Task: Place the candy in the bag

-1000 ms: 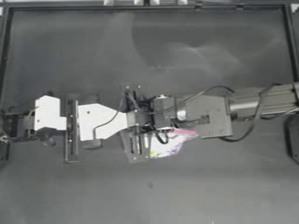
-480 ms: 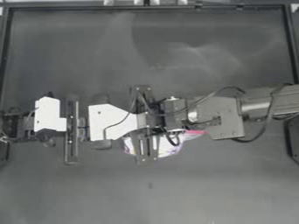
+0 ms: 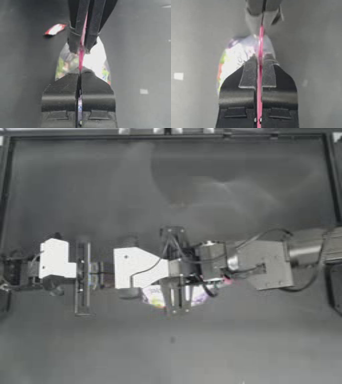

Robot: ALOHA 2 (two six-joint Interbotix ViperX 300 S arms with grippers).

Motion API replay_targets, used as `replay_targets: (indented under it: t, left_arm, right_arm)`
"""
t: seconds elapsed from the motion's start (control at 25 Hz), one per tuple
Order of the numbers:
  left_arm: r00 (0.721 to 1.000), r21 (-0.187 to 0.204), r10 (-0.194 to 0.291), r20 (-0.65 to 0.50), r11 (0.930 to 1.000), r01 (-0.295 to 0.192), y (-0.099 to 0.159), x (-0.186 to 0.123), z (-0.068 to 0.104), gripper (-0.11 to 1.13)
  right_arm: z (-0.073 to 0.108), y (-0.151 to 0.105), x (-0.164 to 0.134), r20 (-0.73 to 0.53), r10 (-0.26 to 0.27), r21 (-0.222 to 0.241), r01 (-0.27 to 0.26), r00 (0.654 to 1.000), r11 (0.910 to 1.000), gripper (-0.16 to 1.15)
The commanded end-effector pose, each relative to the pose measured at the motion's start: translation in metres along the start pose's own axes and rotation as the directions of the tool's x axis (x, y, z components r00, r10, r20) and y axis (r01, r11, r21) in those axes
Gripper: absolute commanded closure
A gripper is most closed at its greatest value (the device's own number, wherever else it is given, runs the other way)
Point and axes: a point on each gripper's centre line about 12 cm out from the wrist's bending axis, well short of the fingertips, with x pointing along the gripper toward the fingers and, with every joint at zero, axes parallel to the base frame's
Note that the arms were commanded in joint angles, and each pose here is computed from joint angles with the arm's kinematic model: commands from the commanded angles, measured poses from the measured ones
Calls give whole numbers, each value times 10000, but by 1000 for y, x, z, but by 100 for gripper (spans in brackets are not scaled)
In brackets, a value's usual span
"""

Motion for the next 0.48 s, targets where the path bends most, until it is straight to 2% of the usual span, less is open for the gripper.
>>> replay_targets:
  t: [0.04, 0.48]
  left_arm:
    - [9991, -24, -1, 428, 10000, 2, 0, -6, 12, 96]
    - [9992, -26, 15, 397, 10000, -14, 1, -6, 10, 96]
  right_arm:
    - [-2, -3, -21, 298, 19, 167, -24, 9996, 9999, 93]
    - [-26, -3, -24, -32, 6, 703, -4, 10000, 9975, 93]
